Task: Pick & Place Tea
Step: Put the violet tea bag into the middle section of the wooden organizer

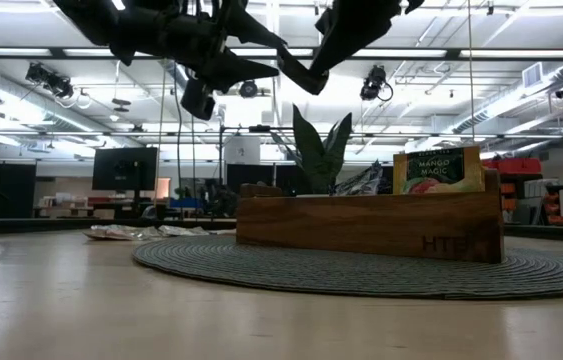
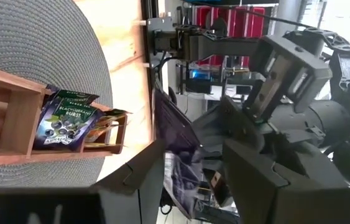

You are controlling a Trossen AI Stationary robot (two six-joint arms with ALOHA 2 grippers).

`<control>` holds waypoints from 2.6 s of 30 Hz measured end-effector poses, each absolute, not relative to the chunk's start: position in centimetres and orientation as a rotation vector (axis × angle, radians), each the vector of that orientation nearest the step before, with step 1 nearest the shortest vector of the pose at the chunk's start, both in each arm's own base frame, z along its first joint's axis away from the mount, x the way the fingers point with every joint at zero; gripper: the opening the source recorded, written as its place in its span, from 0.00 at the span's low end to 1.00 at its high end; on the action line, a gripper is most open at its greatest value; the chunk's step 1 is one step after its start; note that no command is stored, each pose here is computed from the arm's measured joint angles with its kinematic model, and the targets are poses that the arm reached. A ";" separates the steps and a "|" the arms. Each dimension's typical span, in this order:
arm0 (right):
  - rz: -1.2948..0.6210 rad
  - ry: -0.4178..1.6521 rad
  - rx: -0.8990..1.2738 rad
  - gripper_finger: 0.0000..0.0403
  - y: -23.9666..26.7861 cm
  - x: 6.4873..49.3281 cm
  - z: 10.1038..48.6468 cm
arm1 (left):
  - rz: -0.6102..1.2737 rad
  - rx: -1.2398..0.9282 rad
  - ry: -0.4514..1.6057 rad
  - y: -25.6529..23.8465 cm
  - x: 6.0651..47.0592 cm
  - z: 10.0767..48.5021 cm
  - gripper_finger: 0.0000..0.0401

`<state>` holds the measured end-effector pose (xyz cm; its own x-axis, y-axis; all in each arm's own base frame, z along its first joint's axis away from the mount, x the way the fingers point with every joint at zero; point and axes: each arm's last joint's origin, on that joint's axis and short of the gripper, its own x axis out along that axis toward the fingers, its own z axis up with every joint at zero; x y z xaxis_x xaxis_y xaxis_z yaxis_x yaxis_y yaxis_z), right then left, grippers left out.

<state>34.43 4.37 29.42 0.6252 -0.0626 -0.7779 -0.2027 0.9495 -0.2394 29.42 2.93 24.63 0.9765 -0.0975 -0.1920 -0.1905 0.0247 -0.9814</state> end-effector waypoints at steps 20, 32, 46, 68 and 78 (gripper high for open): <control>0.085 0.862 -0.335 0.00 4.5 34.7 29.6 | 0.070 -1.511 0.265 2.9 29.4 24.4 0.17; 0.011 0.877 -0.265 0.02 4.2 33.6 30.5 | 0.032 -1.400 0.274 2.8 29.4 24.5 0.02; -0.174 0.712 0.143 0.34 2.4 29.8 35.5 | -0.084 -1.006 0.190 2.8 29.5 25.4 0.01; -0.160 0.535 0.568 0.45 0.5 29.4 37.8 | -0.193 -0.714 -0.096 2.8 28.9 28.6 0.01; -0.128 0.507 0.566 0.30 0.6 30.8 37.4 | -0.194 -0.719 -0.090 2.8 28.9 28.6 0.01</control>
